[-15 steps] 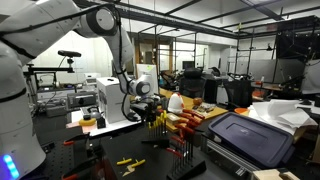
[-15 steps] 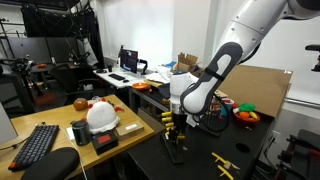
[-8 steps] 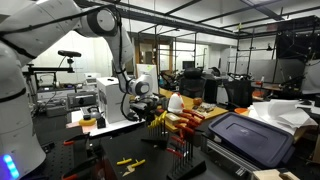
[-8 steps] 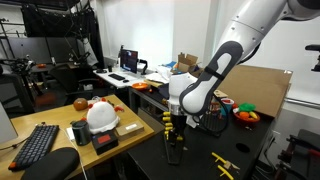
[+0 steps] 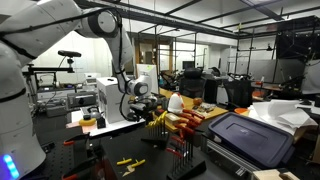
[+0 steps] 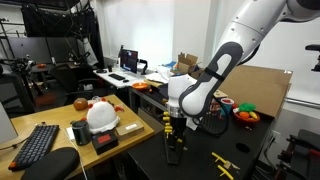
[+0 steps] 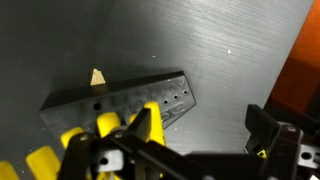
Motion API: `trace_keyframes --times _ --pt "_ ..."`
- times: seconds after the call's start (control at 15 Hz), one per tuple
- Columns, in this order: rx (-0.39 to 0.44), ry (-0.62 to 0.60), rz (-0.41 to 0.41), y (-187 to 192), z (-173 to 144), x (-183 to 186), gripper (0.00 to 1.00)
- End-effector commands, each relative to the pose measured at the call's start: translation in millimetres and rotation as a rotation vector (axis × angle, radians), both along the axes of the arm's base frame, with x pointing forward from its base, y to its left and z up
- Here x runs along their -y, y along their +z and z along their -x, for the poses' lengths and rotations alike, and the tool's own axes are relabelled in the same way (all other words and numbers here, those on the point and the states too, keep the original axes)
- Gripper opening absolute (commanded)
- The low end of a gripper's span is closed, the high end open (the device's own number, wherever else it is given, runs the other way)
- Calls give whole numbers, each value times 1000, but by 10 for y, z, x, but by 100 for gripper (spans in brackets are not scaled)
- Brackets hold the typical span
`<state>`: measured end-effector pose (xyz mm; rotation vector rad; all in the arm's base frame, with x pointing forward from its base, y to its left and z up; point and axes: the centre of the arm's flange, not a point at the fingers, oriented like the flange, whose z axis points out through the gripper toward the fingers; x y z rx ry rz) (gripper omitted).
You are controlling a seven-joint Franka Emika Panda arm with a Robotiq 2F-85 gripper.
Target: Detach the smallest yellow object from the stand and put it on the table
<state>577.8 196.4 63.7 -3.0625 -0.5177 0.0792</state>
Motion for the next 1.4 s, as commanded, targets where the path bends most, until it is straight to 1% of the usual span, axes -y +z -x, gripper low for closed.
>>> trace_keyframes --times 0.0,0.2,0.33,0.8,1.07,1.33 --pt "-15 12 5 38 15 -56 100" --pt "-11 15 17 67 32 -98 100" --pt "-12 21 10 45 20 -82 100" --pt "-5 -25 49 -40 -105 40 100" --pt "-10 -25 50 -89 -153 115 100" --pt "-13 -9 40 -101 -151 112 100"
